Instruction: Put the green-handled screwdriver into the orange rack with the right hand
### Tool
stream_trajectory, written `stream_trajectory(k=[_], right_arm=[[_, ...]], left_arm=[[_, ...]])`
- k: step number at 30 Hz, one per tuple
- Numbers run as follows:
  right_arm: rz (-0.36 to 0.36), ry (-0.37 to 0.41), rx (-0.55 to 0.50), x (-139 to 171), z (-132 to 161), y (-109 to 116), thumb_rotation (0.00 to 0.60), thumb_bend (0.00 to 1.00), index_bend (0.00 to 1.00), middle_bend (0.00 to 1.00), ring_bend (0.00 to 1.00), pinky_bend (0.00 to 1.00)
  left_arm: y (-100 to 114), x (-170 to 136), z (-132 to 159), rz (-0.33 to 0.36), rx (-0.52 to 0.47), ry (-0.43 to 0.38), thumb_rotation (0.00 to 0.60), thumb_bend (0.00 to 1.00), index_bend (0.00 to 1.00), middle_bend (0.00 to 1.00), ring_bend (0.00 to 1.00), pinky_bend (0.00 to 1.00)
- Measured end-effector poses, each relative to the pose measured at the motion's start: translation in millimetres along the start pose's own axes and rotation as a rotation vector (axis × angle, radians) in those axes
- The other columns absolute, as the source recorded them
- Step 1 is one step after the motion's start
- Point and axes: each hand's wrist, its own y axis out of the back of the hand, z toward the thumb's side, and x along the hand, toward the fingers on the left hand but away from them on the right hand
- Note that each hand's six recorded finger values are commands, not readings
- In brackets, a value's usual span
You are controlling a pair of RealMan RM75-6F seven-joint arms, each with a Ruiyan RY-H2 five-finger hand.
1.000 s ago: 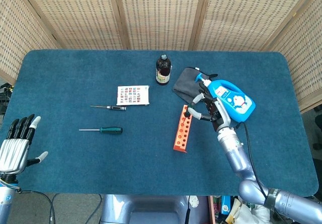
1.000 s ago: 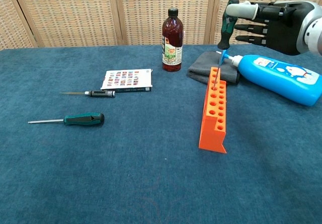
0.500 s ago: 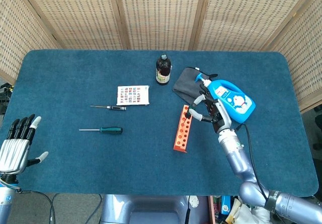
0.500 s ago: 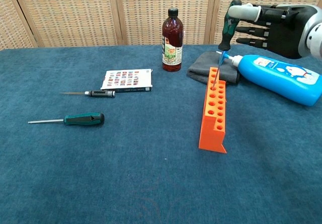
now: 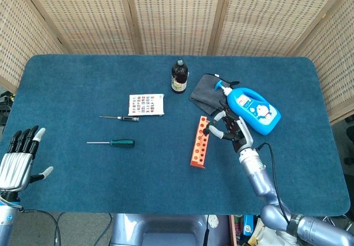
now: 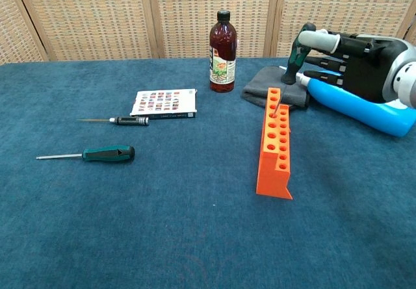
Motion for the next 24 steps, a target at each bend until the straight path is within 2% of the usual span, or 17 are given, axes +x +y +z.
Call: stream_trajectory(k=[9,24], right_arm=[[0.005,-0.004,-0.017,2.4,-13.4,3.4,0.6,0.23,0.62,0.0,0.0,0.0],[0.041,0.035,-0.048,6.3,-28.8,2.0,0.6,0.23,0.62,0.0,0.0,0.0]], left_arm=[[-0.7,0.5,-0.1,-0.003,-0.001,0.001,0.6,0.0,0.0,0.0,0.0,0.0],[-0.2,0.4,-0.4,-0.001,-0.002,0.002,0.6,0.0,0.0,0.0,0.0,0.0]])
